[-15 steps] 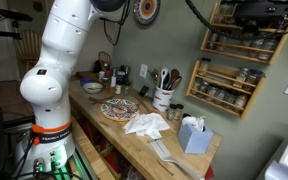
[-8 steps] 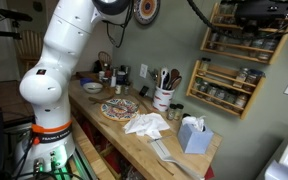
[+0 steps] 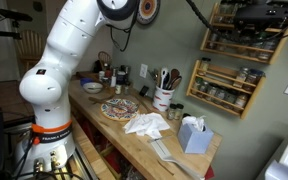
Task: Pick up the second bottle of spice from the right side of the table and put it on the bottom shelf of the top spice rack
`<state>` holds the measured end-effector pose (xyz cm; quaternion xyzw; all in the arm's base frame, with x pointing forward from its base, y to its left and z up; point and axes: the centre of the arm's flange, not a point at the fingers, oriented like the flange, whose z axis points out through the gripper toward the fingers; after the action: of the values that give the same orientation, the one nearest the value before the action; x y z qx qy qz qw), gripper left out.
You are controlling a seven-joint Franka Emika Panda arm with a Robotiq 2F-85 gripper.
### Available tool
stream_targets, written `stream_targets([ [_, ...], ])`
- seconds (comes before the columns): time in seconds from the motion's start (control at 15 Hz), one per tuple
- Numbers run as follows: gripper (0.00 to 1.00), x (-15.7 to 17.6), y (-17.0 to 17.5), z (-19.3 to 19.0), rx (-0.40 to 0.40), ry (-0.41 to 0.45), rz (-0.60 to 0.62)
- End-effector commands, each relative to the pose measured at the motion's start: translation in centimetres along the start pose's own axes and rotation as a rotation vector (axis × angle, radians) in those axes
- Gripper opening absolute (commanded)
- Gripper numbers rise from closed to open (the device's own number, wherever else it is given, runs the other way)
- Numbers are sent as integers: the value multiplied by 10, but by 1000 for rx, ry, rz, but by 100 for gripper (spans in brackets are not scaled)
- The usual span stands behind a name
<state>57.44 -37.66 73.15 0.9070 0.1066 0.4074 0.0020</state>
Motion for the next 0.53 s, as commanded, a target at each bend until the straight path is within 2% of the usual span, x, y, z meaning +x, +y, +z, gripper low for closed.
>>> stream_targets([
  [0.0, 21, 9, 15, -1, -20, -28, 4],
  [0.47, 21, 10, 17, 2, -30, -31, -2],
])
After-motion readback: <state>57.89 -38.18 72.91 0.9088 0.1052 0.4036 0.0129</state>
